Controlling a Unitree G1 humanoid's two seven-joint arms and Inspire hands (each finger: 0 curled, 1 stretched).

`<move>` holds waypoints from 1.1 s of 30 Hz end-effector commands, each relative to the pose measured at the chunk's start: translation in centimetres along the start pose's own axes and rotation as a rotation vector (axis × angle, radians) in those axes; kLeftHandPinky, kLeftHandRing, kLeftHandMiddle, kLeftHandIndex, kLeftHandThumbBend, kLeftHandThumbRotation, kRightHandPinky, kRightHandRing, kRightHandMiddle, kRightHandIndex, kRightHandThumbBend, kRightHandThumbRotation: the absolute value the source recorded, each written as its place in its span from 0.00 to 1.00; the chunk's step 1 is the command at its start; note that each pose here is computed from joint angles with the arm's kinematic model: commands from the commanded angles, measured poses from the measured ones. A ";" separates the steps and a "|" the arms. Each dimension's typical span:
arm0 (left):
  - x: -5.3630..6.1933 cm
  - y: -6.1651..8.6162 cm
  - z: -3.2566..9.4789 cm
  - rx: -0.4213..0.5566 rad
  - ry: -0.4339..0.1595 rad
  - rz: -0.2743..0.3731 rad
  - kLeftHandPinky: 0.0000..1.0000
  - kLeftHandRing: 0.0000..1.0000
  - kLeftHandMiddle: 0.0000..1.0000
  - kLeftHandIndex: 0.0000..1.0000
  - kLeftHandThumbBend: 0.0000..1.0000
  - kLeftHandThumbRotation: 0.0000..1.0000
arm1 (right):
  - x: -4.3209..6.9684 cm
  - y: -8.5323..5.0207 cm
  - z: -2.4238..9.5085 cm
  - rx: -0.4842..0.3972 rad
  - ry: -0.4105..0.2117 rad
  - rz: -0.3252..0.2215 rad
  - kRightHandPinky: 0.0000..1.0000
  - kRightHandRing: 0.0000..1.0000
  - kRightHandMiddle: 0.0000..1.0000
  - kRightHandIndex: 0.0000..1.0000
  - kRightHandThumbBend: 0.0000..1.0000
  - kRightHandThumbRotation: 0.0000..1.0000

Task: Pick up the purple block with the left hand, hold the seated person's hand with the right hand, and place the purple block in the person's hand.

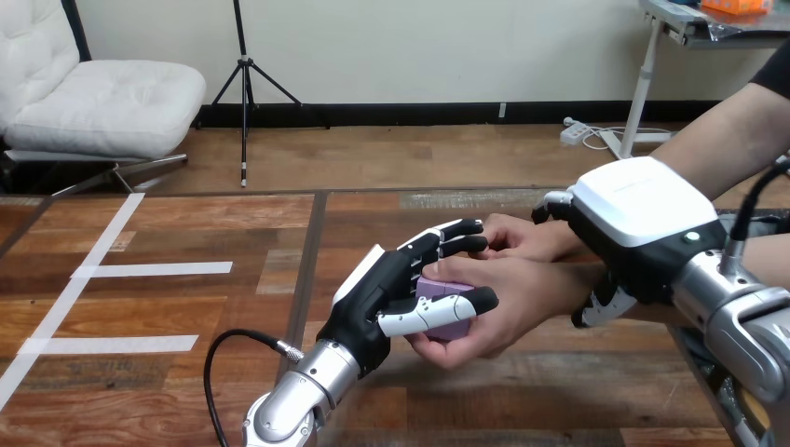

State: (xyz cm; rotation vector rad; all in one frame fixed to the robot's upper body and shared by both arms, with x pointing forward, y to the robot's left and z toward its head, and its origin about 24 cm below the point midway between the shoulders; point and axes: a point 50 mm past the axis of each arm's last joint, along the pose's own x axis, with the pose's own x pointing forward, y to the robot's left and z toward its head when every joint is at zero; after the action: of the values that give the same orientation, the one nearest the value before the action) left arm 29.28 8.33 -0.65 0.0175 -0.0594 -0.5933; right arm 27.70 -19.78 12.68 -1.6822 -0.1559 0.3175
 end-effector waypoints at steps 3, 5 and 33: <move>0.9 0.4 1.7 0.030 -0.079 -0.015 0.71 0.79 0.84 0.85 0.95 0.43 | -1.0 -4.0 0.2 0.034 -0.014 -0.252 0.62 0.71 0.76 0.74 0.83 0.08; 0.9 0.4 1.7 0.023 -0.084 -0.012 0.71 0.79 0.84 0.84 0.95 0.42 | -1.3 -4.1 0.4 0.057 -0.015 -0.276 0.61 0.71 0.75 0.74 0.83 0.08; -0.3 1.0 2.0 -0.020 -0.162 0.028 0.70 0.77 0.82 0.82 0.90 0.39 | -5.4 -3.1 2.9 0.418 -0.013 -0.573 0.58 0.70 0.73 0.73 0.73 0.00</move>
State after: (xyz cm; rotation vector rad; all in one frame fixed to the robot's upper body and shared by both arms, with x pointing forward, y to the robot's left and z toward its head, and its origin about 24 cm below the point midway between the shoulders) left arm 28.84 8.95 -0.51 -0.0502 -0.1013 -0.5880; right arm 22.67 -18.05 15.67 -1.2389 -0.4705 0.0077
